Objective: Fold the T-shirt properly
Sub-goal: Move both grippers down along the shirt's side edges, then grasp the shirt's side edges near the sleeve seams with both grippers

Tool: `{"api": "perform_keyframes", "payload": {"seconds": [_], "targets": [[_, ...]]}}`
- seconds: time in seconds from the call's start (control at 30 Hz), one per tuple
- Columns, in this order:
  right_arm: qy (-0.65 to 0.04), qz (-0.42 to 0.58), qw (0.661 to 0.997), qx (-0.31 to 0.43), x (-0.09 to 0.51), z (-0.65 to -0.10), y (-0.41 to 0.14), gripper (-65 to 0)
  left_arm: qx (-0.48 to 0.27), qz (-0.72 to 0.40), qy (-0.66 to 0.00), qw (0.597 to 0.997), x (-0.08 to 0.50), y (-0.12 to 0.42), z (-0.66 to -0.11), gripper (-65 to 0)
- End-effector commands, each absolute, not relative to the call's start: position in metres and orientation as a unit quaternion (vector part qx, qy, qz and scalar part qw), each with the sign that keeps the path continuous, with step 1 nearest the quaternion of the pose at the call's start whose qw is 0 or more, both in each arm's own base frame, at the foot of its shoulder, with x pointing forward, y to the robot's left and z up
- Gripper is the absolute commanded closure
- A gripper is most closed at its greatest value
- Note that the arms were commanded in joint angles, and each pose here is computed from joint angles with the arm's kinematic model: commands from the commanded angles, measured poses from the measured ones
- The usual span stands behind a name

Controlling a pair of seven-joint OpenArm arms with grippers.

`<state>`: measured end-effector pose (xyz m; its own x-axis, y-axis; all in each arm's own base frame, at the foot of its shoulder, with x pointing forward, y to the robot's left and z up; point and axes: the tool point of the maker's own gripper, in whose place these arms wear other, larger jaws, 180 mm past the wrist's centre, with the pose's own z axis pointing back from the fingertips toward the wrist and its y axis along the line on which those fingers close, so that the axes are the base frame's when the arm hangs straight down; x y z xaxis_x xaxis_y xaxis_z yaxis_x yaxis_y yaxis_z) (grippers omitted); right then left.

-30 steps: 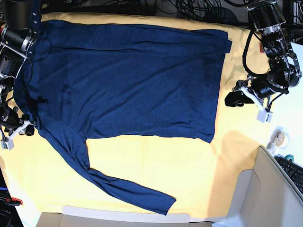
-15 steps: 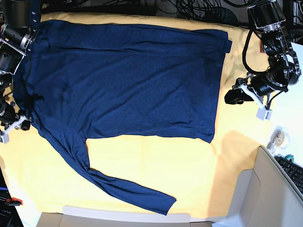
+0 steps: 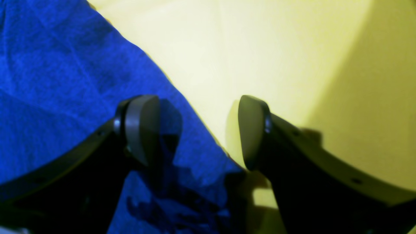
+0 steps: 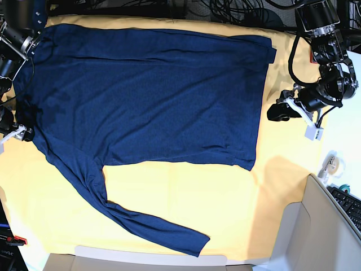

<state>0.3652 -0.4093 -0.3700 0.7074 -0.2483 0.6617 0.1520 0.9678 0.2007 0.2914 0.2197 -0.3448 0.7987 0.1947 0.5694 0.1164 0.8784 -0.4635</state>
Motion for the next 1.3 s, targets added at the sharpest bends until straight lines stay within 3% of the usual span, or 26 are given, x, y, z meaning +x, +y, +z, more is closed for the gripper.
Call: {"api": "perform_keyframes", "payload": {"seconds": [0.0,1.03,1.1,1.27], "targets": [[-0.396,-0.106,0.91,0.059,0.377,-0.348,-0.418,-37.4,-0.243,0.012,-0.335,0.91,0.299,0.223,-0.332,-20.2],[-0.372,-0.114,0.912,0.129,0.389,-0.386,-0.36,-37.2,-0.244,0.012,-0.334,0.91,0.299,0.222,-0.332,-20.2],[-0.365,-0.101,0.916,0.13,0.391,-0.389,-0.352,-33.8,-0.244,0.012,-0.334,0.91,0.299,0.222,-0.332,-20.2],[-0.351,-0.074,0.925,0.128,0.392,-0.395,-0.339,-10.6,-0.244,0.012,-0.333,0.911,0.298,0.222,-0.332,-20.2]]}}
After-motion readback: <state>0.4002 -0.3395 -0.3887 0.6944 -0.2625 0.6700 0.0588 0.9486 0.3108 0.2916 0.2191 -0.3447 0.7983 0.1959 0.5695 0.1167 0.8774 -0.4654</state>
